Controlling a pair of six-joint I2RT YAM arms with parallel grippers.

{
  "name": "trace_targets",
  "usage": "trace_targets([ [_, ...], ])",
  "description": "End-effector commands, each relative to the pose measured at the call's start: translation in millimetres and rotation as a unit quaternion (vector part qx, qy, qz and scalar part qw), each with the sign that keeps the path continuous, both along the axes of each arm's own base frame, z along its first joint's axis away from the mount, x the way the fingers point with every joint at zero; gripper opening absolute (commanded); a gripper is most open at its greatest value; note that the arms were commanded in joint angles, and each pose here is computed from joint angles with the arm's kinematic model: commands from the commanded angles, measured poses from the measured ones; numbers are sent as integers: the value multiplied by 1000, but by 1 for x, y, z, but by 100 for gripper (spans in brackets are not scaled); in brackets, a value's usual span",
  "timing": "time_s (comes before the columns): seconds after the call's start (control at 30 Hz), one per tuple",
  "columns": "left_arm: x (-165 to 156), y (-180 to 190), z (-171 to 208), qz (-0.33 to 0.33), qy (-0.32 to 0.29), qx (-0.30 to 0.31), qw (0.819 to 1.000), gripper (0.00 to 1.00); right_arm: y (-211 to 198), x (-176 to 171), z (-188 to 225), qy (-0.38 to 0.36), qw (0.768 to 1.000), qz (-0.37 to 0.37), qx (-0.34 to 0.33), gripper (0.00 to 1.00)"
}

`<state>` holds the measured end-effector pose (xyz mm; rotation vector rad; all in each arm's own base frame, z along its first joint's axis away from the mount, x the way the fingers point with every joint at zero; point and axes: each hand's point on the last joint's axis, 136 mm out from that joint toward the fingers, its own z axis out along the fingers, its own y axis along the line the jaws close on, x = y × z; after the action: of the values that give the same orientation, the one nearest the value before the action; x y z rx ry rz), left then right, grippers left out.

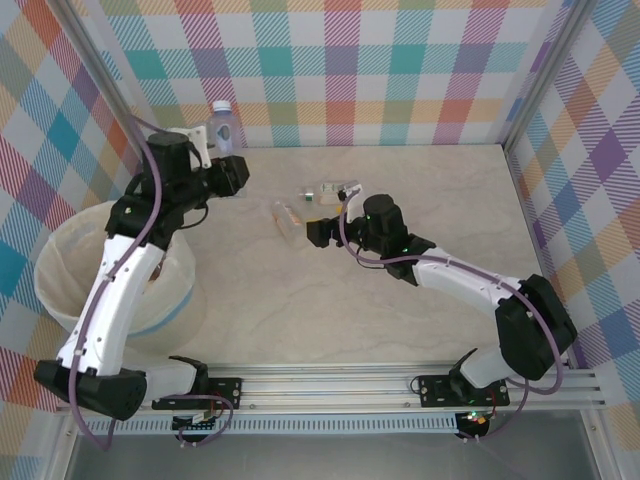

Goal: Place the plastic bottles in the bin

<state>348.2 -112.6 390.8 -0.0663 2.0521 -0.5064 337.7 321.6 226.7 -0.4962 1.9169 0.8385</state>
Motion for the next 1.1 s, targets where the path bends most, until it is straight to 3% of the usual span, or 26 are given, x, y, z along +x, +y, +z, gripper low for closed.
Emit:
trace_targets([
  [0.0, -8, 46, -3, 94, 11, 68, 993, 37, 14, 2, 25, -43, 998, 30, 19, 100],
  [0.2, -23, 111, 13, 227, -11, 104, 968, 33, 17, 5, 29, -60, 998, 37, 2, 100],
  [0.33, -40, 147, 16, 306, -25, 95, 947, 32, 18, 9, 25, -61, 998, 35, -6, 100],
  [0.4, -50, 160, 14, 343, -28, 91, 934, 12, 19, 10, 22, -57, 998, 35, -8, 100],
  [0.57, -73, 192, 0, 424, -12, 103, 900, 6, 23, 13, 18, -44, 998, 34, -7, 100],
  [0.77, -81, 193, -37, 434, 36, 68, 898, 7, 25, 15, 18, -30, 999, 33, -5, 100],
  [0.87, -80, 189, -54, 432, 62, 37, 899, 25, 24, 16, 19, -25, 999, 25, 2, 100],
  [0.97, -79, 184, -61, 432, 66, 6, 900, 64, 22, 17, 15, -16, 1000, 16, 1, 100],
  [1.0, -80, 185, -61, 437, 64, 4, 897, 87, 21, 18, 15, -15, 1000, 14, 0, 100],
  [1.03, -80, 186, -59, 439, 60, 2, 896, 100, 21, 17, 14, -14, 1000, 13, -1, 100],
  [1.07, -80, 187, -58, 439, 59, 4, 896, 100, 20, 17, 14, -13, 1000, 11, -1, 100],
])
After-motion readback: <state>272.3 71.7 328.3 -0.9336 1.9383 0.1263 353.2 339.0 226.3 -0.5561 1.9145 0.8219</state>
